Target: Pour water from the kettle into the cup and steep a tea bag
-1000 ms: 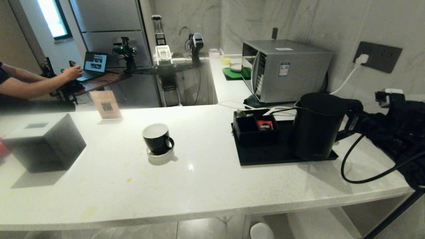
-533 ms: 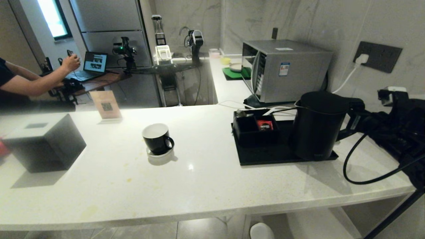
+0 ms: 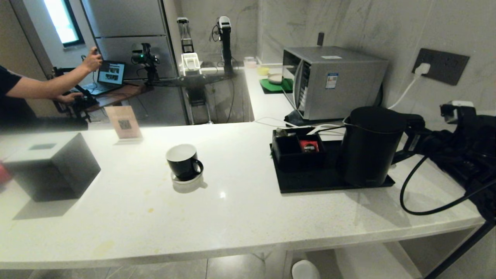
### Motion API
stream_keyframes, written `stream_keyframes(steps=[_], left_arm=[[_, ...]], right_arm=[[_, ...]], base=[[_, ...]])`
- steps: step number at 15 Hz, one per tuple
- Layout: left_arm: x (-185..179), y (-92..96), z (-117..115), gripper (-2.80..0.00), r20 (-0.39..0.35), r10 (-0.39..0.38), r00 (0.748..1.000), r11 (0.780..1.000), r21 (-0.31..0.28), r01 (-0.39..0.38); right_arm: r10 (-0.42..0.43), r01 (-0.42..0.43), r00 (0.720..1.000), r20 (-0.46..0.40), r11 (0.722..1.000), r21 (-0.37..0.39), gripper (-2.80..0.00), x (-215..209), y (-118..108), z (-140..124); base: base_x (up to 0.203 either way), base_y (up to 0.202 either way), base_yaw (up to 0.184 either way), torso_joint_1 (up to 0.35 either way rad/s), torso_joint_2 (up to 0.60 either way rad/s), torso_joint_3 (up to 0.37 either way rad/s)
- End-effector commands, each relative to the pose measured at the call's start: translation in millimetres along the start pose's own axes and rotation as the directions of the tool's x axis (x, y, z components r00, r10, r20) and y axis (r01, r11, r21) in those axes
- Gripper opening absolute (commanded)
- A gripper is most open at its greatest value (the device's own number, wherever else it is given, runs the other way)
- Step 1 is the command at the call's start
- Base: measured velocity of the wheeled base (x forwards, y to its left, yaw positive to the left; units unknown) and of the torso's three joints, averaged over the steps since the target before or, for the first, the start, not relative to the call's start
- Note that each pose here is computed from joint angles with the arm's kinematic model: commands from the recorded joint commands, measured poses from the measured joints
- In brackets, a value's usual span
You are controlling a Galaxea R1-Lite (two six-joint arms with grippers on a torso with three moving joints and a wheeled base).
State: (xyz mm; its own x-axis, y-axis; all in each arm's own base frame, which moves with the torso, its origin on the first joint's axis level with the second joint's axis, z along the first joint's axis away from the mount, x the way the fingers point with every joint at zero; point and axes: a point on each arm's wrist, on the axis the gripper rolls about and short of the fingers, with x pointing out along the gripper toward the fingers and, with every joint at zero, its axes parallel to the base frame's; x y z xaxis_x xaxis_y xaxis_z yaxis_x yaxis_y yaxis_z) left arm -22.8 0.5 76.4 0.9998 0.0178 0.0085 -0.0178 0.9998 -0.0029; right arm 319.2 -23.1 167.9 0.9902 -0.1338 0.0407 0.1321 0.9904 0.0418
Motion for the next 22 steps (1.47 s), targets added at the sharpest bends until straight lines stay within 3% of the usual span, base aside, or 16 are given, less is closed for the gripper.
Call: stream_keyframes(steps=[1,22], left_arm=[[0.0,0.0,0.0,-2.8,0.001,0.001,1.0,1.0,0.0,-0.001],[0.0,0.0,0.0,-2.8,0.001,0.001,1.0,1.0,0.0,-0.001]], right_arm=[[0.0,0.0,1.0,0.005,1.0,0.001,-2.8,0.3,-0.2,0.3],[0.0,0.0,1.0,-0.018,1.0,0.023,-2.8,-8.3,0.6,-5.5]], base=[[0.0,0.0,0.0,0.0,0.0,0.0],[0.0,0.0,0.0,0.0,0.0,0.0]])
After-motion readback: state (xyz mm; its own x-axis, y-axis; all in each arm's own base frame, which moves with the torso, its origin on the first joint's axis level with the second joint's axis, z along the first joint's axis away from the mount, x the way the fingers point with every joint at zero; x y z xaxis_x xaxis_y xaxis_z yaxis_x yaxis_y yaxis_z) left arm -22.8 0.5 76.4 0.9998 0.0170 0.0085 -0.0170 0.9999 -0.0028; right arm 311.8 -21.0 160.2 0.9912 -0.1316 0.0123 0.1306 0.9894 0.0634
